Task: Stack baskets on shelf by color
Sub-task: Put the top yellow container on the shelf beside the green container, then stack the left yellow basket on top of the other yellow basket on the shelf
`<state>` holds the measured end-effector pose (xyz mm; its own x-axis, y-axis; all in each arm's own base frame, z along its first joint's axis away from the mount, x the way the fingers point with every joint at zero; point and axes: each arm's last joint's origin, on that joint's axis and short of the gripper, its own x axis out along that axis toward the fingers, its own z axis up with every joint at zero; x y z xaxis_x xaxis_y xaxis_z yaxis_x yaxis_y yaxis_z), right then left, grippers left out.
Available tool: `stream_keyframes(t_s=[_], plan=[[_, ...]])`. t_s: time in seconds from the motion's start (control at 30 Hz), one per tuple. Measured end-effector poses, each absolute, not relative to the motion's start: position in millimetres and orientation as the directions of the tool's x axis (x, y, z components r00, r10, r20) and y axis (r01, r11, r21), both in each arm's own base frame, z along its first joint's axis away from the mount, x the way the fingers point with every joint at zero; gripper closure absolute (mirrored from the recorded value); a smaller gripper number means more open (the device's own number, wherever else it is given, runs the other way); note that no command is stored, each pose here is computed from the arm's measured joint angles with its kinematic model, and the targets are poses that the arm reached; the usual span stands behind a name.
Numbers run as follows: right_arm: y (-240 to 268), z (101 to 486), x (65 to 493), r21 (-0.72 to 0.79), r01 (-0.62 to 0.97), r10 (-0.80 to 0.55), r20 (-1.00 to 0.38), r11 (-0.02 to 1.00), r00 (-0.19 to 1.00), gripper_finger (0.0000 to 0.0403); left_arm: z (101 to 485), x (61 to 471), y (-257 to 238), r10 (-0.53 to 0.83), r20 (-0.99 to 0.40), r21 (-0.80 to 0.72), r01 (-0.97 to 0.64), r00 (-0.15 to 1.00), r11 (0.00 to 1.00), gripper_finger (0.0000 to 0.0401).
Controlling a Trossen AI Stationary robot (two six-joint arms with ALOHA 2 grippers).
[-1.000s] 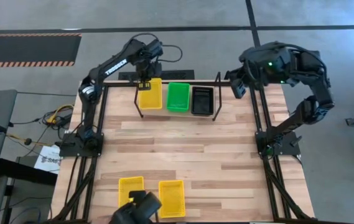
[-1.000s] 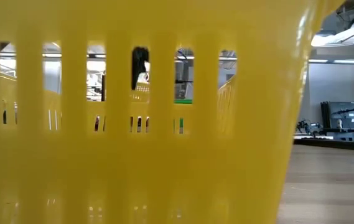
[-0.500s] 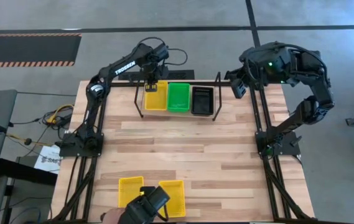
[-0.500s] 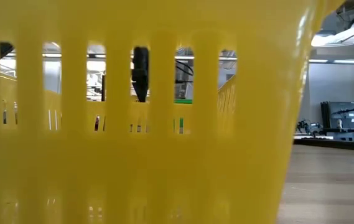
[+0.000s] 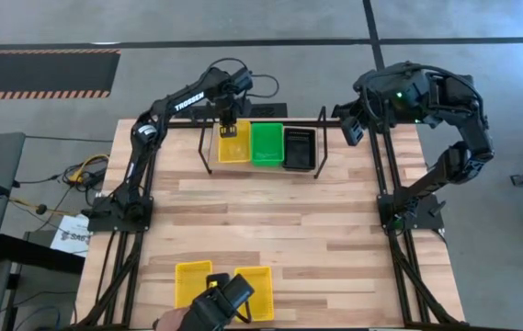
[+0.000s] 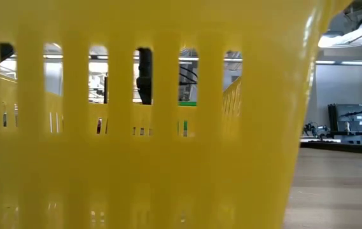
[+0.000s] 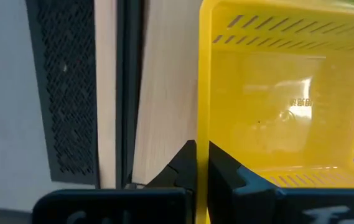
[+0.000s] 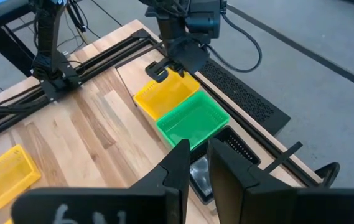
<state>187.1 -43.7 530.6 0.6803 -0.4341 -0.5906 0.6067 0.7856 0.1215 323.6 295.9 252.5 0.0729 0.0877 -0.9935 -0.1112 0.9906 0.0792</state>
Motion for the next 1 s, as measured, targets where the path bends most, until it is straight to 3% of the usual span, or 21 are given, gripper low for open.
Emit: stream_keyframes(t_s=[0.2, 0.67, 1.0], plan=[[-43, 530, 187, 0.13, 0.596, -0.418, -0.595, 0.792, 0.686, 0.0326, 252, 323, 297, 0.104, -0.993, 0.094, -0.151, 0.056, 0.984, 0.0389], [-43, 528, 186, 0.118, 0.597, -0.412, -0.617, 0.794, 0.67, 0.0326, 252, 320, 292, 0.088, -0.996, 0.087, -0.224, -0.004, 0.971, 0.0299], [-43, 527, 184, 0.107, 0.598, -0.409, -0.634, 0.794, 0.656, 0.0326, 280, 328, 293, 0.195, -0.978, 0.176, -0.218, 0.068, 0.96, 0.031]])
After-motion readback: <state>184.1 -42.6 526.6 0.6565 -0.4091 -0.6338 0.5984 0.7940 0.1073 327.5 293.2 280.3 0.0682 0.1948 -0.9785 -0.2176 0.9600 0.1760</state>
